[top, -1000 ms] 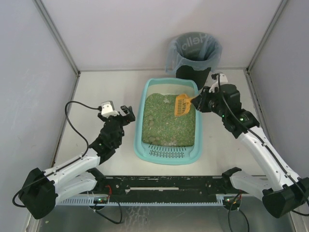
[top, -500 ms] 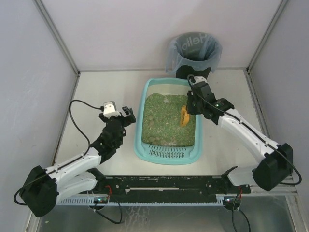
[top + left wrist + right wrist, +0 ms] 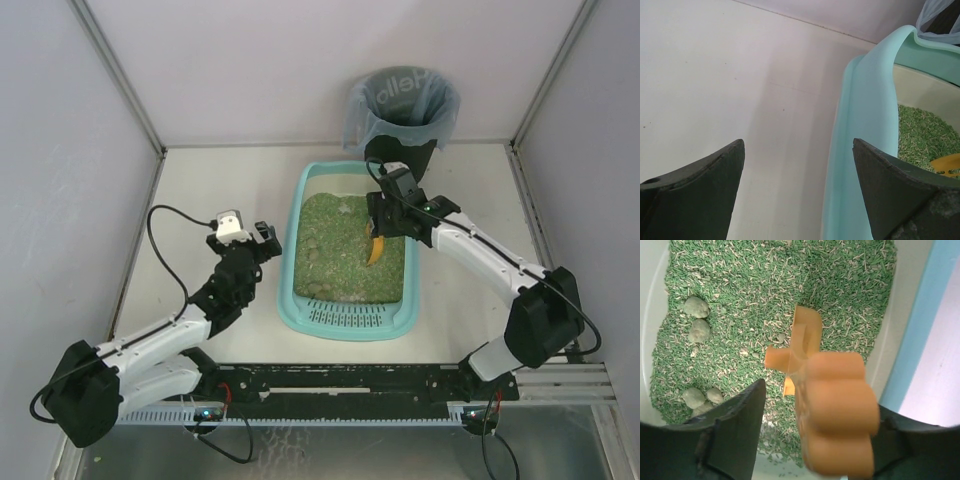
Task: Clean the litter box
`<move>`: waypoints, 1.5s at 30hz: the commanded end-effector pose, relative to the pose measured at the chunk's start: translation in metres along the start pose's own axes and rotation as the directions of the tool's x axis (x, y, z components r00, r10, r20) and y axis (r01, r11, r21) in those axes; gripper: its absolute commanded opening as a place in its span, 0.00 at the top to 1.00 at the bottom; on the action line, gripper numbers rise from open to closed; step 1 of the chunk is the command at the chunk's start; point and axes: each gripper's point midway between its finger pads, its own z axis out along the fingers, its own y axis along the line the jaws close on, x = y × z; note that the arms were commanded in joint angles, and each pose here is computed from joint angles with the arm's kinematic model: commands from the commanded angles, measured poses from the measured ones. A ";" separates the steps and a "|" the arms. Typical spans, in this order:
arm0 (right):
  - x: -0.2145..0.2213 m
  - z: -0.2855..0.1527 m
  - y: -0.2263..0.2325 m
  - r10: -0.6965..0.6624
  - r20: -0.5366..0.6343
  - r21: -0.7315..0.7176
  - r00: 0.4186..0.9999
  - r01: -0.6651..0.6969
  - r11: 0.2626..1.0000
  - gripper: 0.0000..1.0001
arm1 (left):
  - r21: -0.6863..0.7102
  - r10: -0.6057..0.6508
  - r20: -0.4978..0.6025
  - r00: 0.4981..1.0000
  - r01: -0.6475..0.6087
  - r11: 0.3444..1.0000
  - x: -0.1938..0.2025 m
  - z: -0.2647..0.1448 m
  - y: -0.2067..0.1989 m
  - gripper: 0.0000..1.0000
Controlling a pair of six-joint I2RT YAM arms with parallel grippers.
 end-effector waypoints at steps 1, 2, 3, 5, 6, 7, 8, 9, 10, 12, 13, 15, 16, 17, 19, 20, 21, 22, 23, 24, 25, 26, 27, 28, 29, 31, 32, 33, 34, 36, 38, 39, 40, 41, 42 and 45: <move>-0.037 -0.039 -0.003 -0.019 0.163 -0.010 0.986 0.021 1.000 0.39 | 0.004 -0.037 0.060 0.997 0.037 0.999 -0.027 -0.001 -0.007 0.08; -0.041 -0.046 -0.004 -0.017 0.184 -0.016 0.983 0.021 1.000 0.36 | 0.000 -0.035 0.061 0.998 0.035 0.999 -0.026 -0.001 -0.006 0.08; -0.045 -0.052 -0.005 -0.015 0.203 -0.024 0.979 0.020 1.000 0.33 | 0.000 -0.033 0.062 0.998 0.033 0.999 -0.027 -0.001 -0.006 0.08; -0.052 -0.067 -0.007 -0.013 0.241 -0.038 0.970 0.022 0.999 0.28 | 0.000 -0.030 0.062 0.998 0.030 1.000 -0.027 -0.001 -0.005 0.08; -0.054 -0.073 -0.008 -0.013 0.256 -0.042 0.966 0.025 0.999 0.26 | 0.000 -0.029 0.062 0.998 0.030 1.000 -0.027 -0.001 -0.005 0.08; -0.056 -0.080 -0.009 -0.016 0.271 -0.047 0.962 0.030 0.998 0.25 | 0.000 -0.030 0.062 0.998 0.030 1.000 -0.027 -0.001 -0.005 0.08; -0.058 -0.086 -0.010 -0.019 0.284 -0.053 0.959 0.035 0.998 0.25 | 0.000 -0.031 0.063 0.998 0.031 1.000 -0.027 -0.002 -0.006 0.08; -0.060 -0.092 -0.011 -0.022 0.299 -0.054 0.954 0.040 0.998 0.24 | 0.002 -0.033 0.063 0.997 0.033 0.999 -0.028 -0.002 -0.006 0.08; -0.061 -0.099 -0.012 -0.026 0.315 -0.055 0.949 0.046 0.997 0.24 | 0.005 -0.036 0.063 0.997 0.036 0.999 -0.029 -0.003 -0.006 0.08; -0.064 -0.112 -0.015 -0.028 0.353 -0.055 0.935 0.051 0.997 0.22 | 0.006 -0.038 0.065 0.997 0.038 0.999 -0.032 -0.005 -0.005 0.07; -0.066 -0.119 -0.016 -0.021 0.386 -0.061 0.922 0.049 0.997 0.20 | -0.001 -0.037 0.076 0.996 0.037 0.999 -0.036 -0.007 -0.003 0.07; -0.067 -0.132 -0.015 -0.001 0.465 -0.096 0.885 0.051 0.994 0.16 | -0.051 -0.028 0.106 0.994 0.034 0.998 -0.045 -0.009 0.008 0.07; -0.073 -0.142 -0.012 0.021 0.527 -0.130 0.849 0.056 0.990 0.14 | -0.083 -0.034 0.129 0.991 0.045 0.996 -0.053 -0.012 0.015 0.06; -0.070 -0.150 -0.012 0.035 0.556 -0.153 0.830 0.061 0.986 0.11 | -0.094 -0.036 0.139 0.990 0.049 0.994 -0.058 -0.014 0.018 0.06; -0.075 -0.170 -0.010 0.076 0.643 -0.202 0.762 0.073 0.977 0.03 | -0.108 -0.046 0.155 0.987 0.063 0.992 -0.067 -0.020 0.022 0.06; -0.074 -0.177 -0.010 0.085 0.668 -0.213 0.739 0.081 0.974 0.01 | -0.108 -0.055 0.156 0.986 0.073 0.992 -0.072 -0.022 0.023 0.06; -0.072 -0.184 -0.012 0.097 0.691 -0.223 0.716 0.084 0.971 0.00 | -0.105 -0.063 0.148 0.987 0.079 0.991 -0.074 -0.025 0.023 0.06; -0.070 -0.191 -0.013 0.108 0.709 -0.232 0.697 0.086 0.969 0.00 | -0.102 -0.070 0.136 0.988 0.084 0.991 -0.076 -0.028 0.023 0.06; -0.065 -0.194 -0.015 0.116 0.717 -0.239 0.688 0.086 0.967 0.00 | -0.093 -0.078 0.120 0.990 0.090 0.992 -0.078 -0.030 0.022 0.05; -0.060 -0.197 -0.018 0.134 0.719 -0.248 0.682 0.071 0.966 0.00 | -0.081 -0.080 0.104 0.991 0.088 0.993 -0.080 -0.033 0.020 0.05; -0.054 -0.201 -0.022 0.159 0.724 -0.257 0.671 0.048 0.965 0.00 | -0.066 -0.077 0.090 0.993 0.083 0.994 -0.082 -0.035 0.017 0.05; -0.049 -0.202 -0.030 0.187 0.727 -0.255 0.661 0.007 0.967 0.00 | -0.056 -0.068 0.072 0.995 0.072 0.996 -0.083 -0.038 0.016 0.05; -0.044 -0.205 -0.036 0.218 0.737 -0.263 0.639 -0.027 0.965 0.00 | -0.046 -0.057 0.054 0.997 0.059 0.997 -0.083 -0.041 0.015 0.05; -0.039 -0.208 -0.042 0.253 0.749 -0.274 0.613 -0.061 0.960 0.00 | -0.034 -0.046 0.039 0.998 0.048 0.998 -0.084 -0.044 0.014 0.05; -0.034 -0.212 -0.052 0.296 0.761 -0.285 0.578 -0.114 0.952 0.00 | -0.025 -0.048 0.026 0.999 0.049 0.999 -0.085 -0.047 0.014 0.05; -0.020 -0.219 -0.062 0.340 0.771 -0.311 0.538 -0.147 0.939 0.00 | -0.014 -0.054 -0.012 0.998 0.054 0.998 -0.083 -0.055 0.015 0.05; -0.012 -0.222 -0.068 0.359 0.775 -0.319 0.521 -0.168 0.933 0.00 | -0.005 -0.060 -0.026 0.998 0.060 0.998 -0.082 -0.059 0.017 0.05; -0.004 -0.222 -0.072 0.368 0.775 -0.323 0.514 -0.178 0.930 0.00 | 0.000 -0.065 -0.037 0.997 0.065 0.998 -0.080 -0.063 0.019 0.05; 0.002 -0.223 -0.074 0.371 0.777 -0.327 0.509 -0.176 0.928 0.00 | 0.006 -0.070 -0.042 0.997 0.070 0.998 -0.079 -0.068 0.022 0.05; 0.015 -0.221 -0.078 0.367 0.778 -0.325 0.510 -0.174 0.930 0.00 | 0.014 -0.078 -0.042 0.996 0.079 0.997 -0.079 -0.077 0.029 0.01; 0.025 -0.214 -0.085 0.373 0.767 -0.310 0.522 -0.207 0.928 0.00 | 0.012 -0.095 -0.029 0.995 0.095 0.995 -0.081 -0.085 0.038 0.00; 0.030 -0.209 -0.089 0.367 0.759 -0.291 0.538 -0.224 0.930 0.00 | 0.014 -0.103 -0.020 0.994 0.104 0.995 -0.082 -0.089 0.041 0.00; 0.033 -0.205 -0.091 0.362 0.752 -0.276 0.551 -0.235 0.932 0.00 | 0.018 -0.111 -0.012 0.994 0.111 0.994 -0.083 -0.091 0.044 0.00; 0.038 -0.201 -0.093 0.357 0.742 -0.263 0.567 -0.244 0.934 0.00 | 0.020 -0.120 -0.002 0.993 0.120 0.993 -0.084 -0.094 0.046 0.00; 0.039 -0.200 -0.094 0.355 0.739 -0.258 0.573 -0.247 0.934 0.00 | 0.018 -0.124 0.001 0.992 0.124 0.992 -0.083 -0.095 0.049 0.00; 0.042 -0.197 -0.095 0.345 0.737 -0.244 0.581 -0.247 0.938 0.00 | 0.005 -0.127 -0.009 0.992 0.127 0.992 -0.078 -0.097 0.053 0.00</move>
